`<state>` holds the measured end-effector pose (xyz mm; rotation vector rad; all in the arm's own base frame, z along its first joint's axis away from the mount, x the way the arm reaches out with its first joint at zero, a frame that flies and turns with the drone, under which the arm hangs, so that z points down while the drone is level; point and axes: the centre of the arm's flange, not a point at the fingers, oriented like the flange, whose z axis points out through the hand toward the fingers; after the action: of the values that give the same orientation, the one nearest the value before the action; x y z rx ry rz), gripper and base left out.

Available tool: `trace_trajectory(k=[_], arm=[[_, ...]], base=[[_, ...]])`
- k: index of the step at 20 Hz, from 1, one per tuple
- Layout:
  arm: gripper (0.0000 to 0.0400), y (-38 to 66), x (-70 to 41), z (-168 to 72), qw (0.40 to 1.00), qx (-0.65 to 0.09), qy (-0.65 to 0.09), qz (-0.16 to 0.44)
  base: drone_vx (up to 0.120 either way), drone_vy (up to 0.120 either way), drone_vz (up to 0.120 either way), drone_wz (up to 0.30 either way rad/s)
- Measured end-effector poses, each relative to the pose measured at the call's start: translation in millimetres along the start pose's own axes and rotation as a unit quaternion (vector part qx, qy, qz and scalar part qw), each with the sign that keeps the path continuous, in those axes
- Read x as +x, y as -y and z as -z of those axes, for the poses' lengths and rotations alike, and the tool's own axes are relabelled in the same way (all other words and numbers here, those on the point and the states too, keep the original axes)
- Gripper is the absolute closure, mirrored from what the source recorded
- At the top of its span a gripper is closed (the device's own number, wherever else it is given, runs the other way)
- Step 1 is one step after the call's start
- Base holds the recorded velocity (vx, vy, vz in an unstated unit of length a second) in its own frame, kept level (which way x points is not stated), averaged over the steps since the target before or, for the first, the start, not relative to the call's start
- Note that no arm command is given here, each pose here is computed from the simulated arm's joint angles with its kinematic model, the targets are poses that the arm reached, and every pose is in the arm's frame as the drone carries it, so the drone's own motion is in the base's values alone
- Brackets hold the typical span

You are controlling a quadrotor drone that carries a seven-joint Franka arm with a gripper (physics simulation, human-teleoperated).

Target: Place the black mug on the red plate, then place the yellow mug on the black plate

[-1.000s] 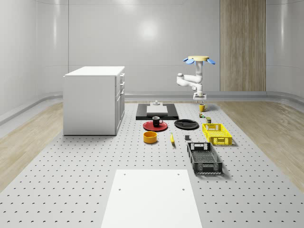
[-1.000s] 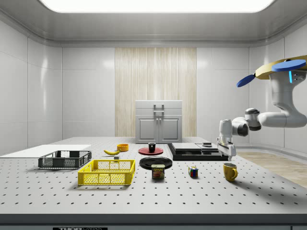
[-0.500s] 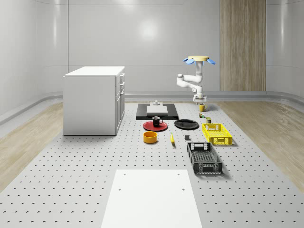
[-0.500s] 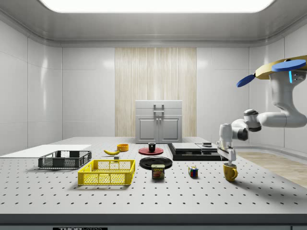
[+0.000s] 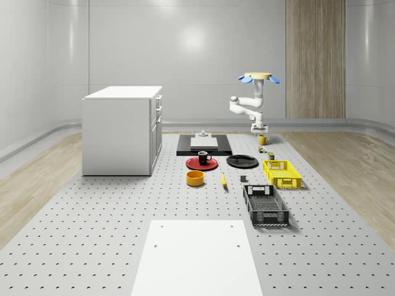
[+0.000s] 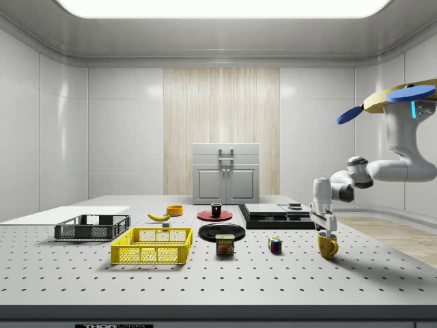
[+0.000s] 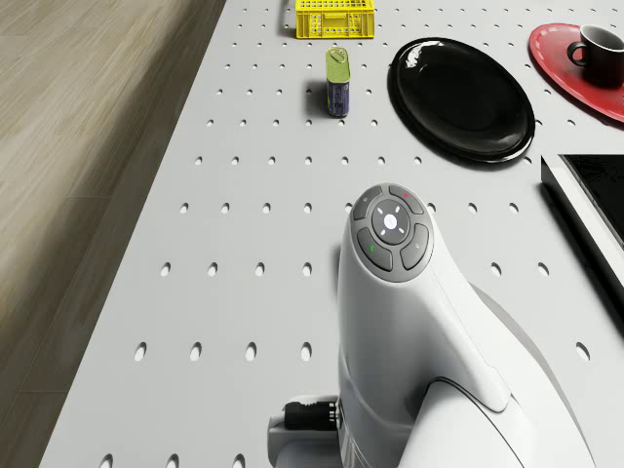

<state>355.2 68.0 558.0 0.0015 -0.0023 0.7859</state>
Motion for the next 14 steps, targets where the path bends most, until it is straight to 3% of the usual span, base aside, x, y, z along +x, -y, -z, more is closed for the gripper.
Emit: trace_trajectory(k=[13,14], arm=[[0.0000,-1.7,1.0,-8.8,1.000,0.000,0.000,0.000],[0.0064,-1.7,1.0,-9.2,1.000,0.000,0.000,0.000]], base=[[0.000,0.000,0.000,0.000],[0.000,0.000,0.000,0.000]])
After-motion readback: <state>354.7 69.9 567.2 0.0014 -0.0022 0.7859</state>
